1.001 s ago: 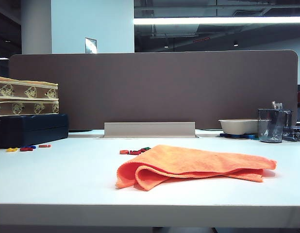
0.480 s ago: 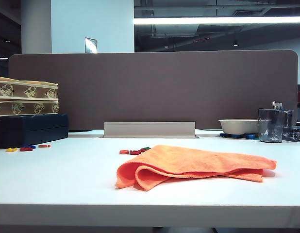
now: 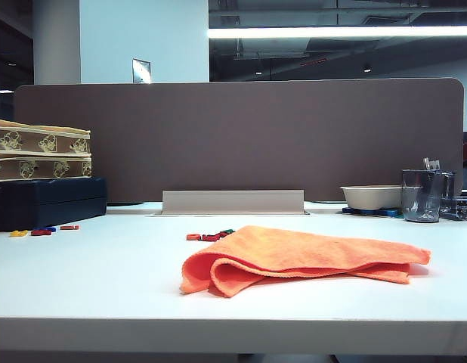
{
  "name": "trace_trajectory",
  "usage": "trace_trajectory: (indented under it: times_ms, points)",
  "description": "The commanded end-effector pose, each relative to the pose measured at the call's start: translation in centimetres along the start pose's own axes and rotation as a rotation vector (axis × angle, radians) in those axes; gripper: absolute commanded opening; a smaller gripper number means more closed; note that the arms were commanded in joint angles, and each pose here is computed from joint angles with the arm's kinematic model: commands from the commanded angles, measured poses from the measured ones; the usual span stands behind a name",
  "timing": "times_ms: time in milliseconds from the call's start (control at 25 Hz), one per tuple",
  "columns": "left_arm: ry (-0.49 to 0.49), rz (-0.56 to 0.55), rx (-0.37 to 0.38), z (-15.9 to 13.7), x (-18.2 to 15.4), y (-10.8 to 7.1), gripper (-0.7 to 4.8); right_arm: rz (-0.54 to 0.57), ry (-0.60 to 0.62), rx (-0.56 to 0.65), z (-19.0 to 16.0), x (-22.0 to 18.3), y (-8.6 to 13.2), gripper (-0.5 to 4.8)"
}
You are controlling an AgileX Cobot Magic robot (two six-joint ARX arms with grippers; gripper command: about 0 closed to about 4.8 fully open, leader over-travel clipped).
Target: Use an orange cloth to wipe the letter magnets on the table away for a distance.
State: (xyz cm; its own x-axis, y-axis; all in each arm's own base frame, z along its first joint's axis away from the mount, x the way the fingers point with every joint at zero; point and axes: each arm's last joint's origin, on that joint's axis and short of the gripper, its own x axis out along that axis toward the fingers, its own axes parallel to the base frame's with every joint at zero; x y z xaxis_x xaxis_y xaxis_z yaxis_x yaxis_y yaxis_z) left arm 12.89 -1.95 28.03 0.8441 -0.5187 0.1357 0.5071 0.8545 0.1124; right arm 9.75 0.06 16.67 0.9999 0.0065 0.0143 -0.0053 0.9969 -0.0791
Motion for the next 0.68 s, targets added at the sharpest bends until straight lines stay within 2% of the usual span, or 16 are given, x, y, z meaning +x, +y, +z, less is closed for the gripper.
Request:
trace_trajectory:
  times_ms: [40,320,360,521,601,681]
  points:
    - [0.034,-0.102,0.042,-0.7,2.0,-0.8,1.24,-0.002,-0.012,0.001,-0.1,0.0,0.0,-0.05]
    - [0.076,-0.16,0.095,-2.5,6.0,-3.8,1.24,-0.002,-0.012,0.001,-0.1,0.0,0.0,-0.05]
    - [0.088,-0.185,0.089,-3.2,7.0,-4.4,1.25,-0.002,-0.012,0.001,-0.1,0.0,0.0,-0.05]
    - [0.097,-0.234,0.074,-5.0,9.1,-5.2,1.27,-0.002,-0.011,0.001,-0.1,0.0,0.0,-0.05]
    - [0.087,-0.228,0.041,-5.7,9.8,-5.2,1.57,-0.001,-0.012,0.001,-0.1,0.0,0.0,-0.05]
    - [0.069,-0.224,0.0,-5.8,10.1,-5.2,1.57,-0.001,-0.011,0.001,-0.1,0.0,0.0,-0.05]
